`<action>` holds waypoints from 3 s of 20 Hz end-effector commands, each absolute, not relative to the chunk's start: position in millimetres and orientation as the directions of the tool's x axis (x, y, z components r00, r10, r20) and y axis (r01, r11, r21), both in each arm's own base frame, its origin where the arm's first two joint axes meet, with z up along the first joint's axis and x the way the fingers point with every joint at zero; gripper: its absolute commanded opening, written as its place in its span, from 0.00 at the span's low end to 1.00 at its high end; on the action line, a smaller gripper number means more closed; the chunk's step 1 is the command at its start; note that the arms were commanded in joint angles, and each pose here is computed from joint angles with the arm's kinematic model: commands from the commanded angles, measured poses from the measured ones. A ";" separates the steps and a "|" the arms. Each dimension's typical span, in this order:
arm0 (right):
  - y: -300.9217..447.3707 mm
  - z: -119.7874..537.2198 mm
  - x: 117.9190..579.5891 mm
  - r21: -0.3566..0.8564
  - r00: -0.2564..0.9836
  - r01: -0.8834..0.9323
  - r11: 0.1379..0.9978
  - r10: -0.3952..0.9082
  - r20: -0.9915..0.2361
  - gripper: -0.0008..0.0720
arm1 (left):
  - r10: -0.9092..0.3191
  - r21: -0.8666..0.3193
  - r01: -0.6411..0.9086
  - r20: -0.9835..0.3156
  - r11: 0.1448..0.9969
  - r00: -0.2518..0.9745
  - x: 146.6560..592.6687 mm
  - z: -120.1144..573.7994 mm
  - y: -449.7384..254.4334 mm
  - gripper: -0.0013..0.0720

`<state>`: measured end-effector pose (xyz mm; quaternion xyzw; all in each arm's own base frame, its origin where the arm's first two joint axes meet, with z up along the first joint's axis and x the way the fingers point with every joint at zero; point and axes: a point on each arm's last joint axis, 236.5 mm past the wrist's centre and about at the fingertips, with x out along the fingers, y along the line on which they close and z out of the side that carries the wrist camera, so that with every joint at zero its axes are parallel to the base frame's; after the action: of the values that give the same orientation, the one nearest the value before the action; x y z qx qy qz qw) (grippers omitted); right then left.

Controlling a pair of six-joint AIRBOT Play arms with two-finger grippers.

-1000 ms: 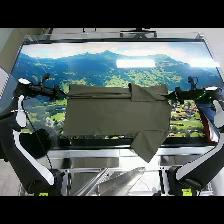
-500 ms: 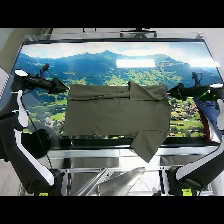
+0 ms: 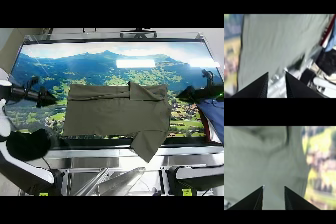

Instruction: Fold the shirts.

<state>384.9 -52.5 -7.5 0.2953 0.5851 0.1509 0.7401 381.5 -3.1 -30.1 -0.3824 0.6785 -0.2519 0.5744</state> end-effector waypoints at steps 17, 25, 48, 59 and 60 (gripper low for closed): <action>-11.6 -54.9 207.0 0.400 0.135 0.460 0.793 0.383 -0.914 0.67 | -0.482 -0.482 -0.106 -0.876 0.870 0.020 286.7 -129.5 -26.9 0.32; 25.0 -112.2 184.8 0.469 0.129 0.555 0.687 0.486 -0.864 0.67 | -0.454 -0.457 -0.057 -0.889 0.888 0.057 303.3 -124.8 -24.4 0.32; 55.0 -64.5 236.0 0.716 0.201 0.392 0.578 0.706 -0.679 0.04 | -0.661 -0.653 -0.111 -0.749 0.749 -0.052 276.0 -81.5 -27.6 0.05; 40.1 40.7 361.4 0.908 0.553 0.098 0.408 0.736 -0.390 0.04 | -0.740 -0.744 -0.056 -0.668 0.666 0.080 336.3 -28.8 -30.1 0.05; 38.1 44.4 378.2 0.918 0.582 0.077 0.390 0.730 -0.359 0.04 | -0.759 -0.767 -0.045 -0.640 0.640 0.120 352.7 -19.7 -31.6 0.05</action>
<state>331.0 48.3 20.8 0.4807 0.4761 0.2090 0.7061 317.7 -28.6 -42.0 -0.3025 0.6504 -0.2495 0.6505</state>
